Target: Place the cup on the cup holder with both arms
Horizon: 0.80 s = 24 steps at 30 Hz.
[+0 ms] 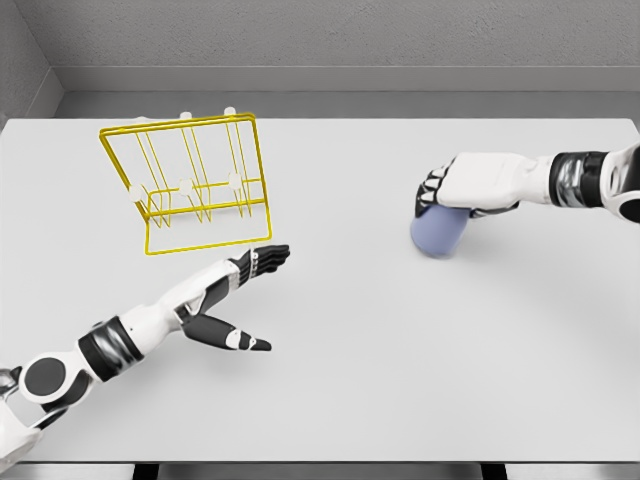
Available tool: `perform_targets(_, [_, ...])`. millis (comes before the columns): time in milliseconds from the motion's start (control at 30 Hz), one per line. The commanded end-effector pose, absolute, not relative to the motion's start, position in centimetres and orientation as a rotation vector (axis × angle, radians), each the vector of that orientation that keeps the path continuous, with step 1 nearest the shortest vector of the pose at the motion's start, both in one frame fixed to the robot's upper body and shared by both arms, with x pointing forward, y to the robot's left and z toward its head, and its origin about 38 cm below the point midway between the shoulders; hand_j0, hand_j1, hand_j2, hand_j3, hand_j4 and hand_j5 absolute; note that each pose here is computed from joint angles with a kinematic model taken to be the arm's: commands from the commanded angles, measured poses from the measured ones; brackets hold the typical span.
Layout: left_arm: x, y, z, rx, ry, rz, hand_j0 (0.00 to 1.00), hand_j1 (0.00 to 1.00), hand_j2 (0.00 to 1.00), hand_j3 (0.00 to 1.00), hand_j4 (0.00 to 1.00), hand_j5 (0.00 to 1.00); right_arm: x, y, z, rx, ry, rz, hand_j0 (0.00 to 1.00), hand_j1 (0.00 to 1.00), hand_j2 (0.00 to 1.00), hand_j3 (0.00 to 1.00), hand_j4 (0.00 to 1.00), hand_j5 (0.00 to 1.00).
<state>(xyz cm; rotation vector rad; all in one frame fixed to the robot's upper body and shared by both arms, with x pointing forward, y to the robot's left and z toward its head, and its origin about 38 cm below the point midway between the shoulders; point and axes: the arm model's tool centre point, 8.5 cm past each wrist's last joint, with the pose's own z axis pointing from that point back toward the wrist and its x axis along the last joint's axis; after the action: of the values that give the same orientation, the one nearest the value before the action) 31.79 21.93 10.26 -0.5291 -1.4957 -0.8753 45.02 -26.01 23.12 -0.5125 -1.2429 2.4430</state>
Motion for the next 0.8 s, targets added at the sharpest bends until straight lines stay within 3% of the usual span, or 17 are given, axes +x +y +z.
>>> perform_targets(0, [31.8, 21.9, 9.7, -0.533, -1.460, -0.853, 1.00, 1.00, 1.00, 1.00, 1.00, 1.00, 44.6, -25.3, 24.3, -0.526, -1.279, 2.456, 0.56, 0.56, 0.56, 0.56, 0.56, 0.56])
perform_targets(433, [33.3, 19.9, 9.6, -0.621, -1.417, -0.706, 1.00, 1.00, 1.00, 1.00, 1.00, 1.00, 42.0, -21.9, 28.6, -0.611, -1.403, 2.561, 0.56, 0.56, 0.56, 0.56, 0.56, 0.56])
perform_targets(767, [33.5, 19.6, 9.0, -0.617, -1.403, -0.697, 1.00, 1.00, 1.00, 1.00, 1.00, 1.00, 39.4, -19.0, 26.6, -0.484, -1.439, 2.662, 0.56, 0.56, 0.56, 0.56, 0.56, 0.56])
